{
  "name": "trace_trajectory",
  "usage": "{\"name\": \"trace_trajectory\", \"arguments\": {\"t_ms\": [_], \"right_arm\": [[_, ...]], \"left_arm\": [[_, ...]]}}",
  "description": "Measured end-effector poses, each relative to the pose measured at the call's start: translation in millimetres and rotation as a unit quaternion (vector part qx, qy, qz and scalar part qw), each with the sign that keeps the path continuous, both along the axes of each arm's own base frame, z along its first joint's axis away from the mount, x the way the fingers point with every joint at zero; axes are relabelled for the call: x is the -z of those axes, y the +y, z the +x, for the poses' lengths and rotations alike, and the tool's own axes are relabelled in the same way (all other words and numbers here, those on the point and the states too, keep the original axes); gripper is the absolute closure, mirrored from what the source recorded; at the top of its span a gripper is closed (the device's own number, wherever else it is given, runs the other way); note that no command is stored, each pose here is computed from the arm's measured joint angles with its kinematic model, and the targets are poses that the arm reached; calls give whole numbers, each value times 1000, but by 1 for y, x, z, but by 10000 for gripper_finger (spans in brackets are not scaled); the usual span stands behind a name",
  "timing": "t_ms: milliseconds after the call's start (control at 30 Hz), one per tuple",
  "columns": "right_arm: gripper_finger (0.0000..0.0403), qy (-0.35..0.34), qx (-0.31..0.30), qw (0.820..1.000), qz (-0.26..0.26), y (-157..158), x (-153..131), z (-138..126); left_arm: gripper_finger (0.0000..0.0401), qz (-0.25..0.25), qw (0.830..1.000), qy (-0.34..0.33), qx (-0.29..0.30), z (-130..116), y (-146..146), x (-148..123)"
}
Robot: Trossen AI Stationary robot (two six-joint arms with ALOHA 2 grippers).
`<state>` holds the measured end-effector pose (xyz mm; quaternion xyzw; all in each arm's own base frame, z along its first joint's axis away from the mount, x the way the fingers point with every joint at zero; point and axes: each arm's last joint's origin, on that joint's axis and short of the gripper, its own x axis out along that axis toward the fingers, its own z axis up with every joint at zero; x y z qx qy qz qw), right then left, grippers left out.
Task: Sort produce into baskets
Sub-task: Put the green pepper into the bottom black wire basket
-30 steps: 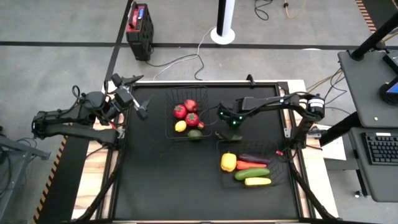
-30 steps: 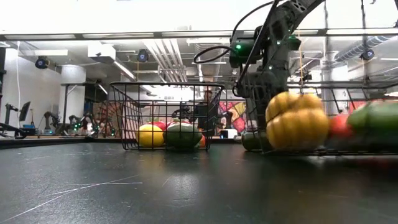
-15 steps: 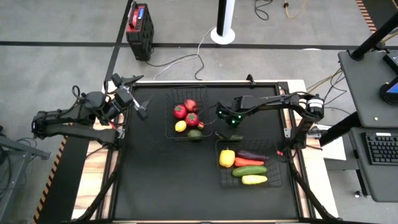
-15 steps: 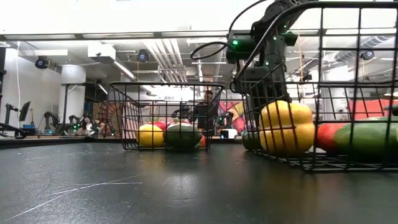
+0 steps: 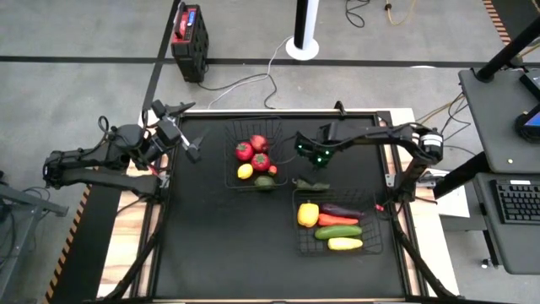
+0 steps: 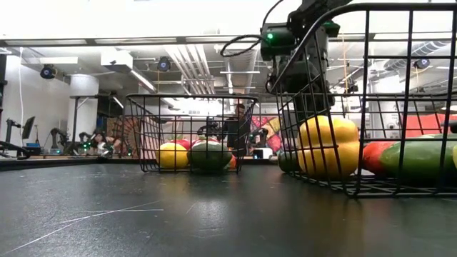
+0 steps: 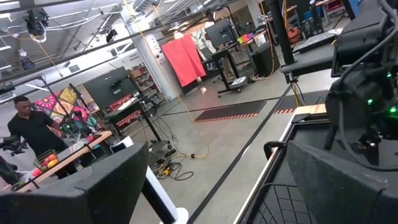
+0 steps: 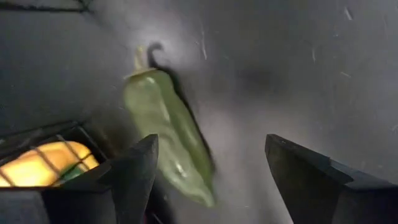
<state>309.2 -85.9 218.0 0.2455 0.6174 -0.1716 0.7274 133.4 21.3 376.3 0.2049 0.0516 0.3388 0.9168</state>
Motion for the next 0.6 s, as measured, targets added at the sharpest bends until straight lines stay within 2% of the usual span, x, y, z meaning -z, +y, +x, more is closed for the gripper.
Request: {"name": "trace_trajectory", "arguments": {"t_ms": [267,500,600], "right_arm": [[117,18,-46,999,-3,-19,19,-18],[117,-76,-123,989,-28,-18,31,-21],[123,-85,-165,982,-39,-16,36,-27]], "left_arm": [[39,0,1000,5,0,0,0,1],[39,-2,1000,10,0,0,0,2],[39,-2,1000,10,0,0,0,2]]}}
